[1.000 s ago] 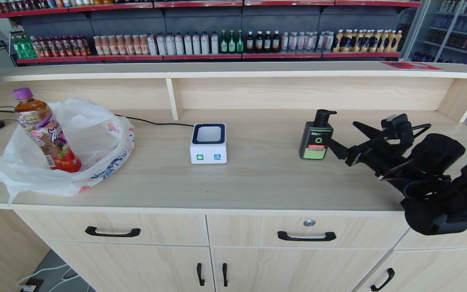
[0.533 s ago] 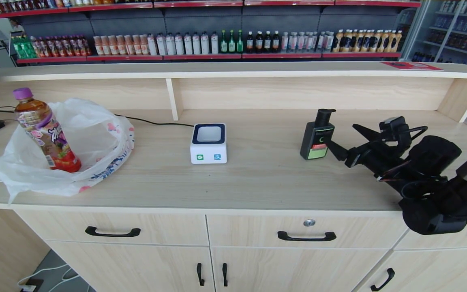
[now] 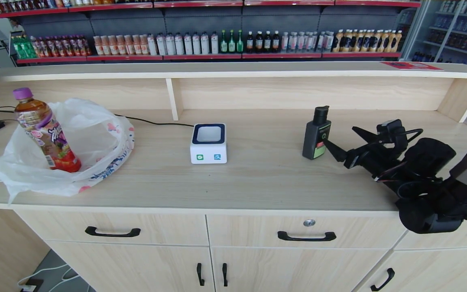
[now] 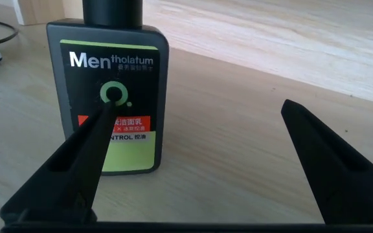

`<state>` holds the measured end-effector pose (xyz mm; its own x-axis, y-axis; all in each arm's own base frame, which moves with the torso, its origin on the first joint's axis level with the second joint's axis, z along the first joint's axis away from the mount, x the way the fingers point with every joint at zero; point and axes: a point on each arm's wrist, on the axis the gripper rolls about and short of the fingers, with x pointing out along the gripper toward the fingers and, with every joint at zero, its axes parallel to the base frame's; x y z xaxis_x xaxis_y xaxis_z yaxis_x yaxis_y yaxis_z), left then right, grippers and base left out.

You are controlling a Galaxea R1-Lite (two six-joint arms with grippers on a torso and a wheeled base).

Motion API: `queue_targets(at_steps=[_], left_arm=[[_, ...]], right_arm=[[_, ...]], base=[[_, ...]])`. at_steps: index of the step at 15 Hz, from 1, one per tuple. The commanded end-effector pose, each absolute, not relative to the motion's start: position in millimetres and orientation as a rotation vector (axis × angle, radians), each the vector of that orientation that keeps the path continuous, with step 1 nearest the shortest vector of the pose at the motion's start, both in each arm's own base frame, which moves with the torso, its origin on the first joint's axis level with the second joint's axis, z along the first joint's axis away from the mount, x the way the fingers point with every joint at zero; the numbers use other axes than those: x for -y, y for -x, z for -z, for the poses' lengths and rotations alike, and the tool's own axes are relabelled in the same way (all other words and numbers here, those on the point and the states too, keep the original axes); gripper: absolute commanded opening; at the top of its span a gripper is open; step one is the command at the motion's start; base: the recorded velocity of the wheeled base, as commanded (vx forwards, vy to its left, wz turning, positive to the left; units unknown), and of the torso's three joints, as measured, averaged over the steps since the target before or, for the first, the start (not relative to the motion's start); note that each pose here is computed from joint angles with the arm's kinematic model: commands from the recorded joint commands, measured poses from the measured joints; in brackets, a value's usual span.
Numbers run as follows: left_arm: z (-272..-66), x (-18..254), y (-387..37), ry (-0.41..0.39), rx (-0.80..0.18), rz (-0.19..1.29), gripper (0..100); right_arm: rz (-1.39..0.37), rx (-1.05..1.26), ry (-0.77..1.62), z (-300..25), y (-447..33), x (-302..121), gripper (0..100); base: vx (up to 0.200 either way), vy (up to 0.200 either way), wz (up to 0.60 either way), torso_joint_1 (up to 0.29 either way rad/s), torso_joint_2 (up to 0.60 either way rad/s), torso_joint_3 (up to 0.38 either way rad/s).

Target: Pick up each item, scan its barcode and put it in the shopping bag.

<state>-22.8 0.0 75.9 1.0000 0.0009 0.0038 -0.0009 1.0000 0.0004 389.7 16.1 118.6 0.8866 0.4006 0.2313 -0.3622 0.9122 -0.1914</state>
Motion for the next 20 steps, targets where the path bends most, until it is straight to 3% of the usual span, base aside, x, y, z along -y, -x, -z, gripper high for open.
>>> queue_targets(at_steps=[1, 16, 20], left_arm=[[-76, 0, 23, 0.000, 0.005, -0.002, 100], [-76, 0, 23, 0.000, 0.003, -0.002, 100], [-76, 0, 23, 0.000, 0.003, -0.002, 100]], right_arm=[[-0.400, 0.260, 0.143, -113, -392, -16, 100], [-0.368, 0.276, 0.129, -108, -408, -4, 100], [-0.311, 0.252, 0.122, -127, -372, 2, 100]], base=[[0.000, 0.000, 0.00, 0.000, 0.00, 0.000], [0.000, 0.000, 0.00, 0.000, 0.00, 0.000], [0.000, 0.000, 0.00, 0.000, 0.00, 0.000]])
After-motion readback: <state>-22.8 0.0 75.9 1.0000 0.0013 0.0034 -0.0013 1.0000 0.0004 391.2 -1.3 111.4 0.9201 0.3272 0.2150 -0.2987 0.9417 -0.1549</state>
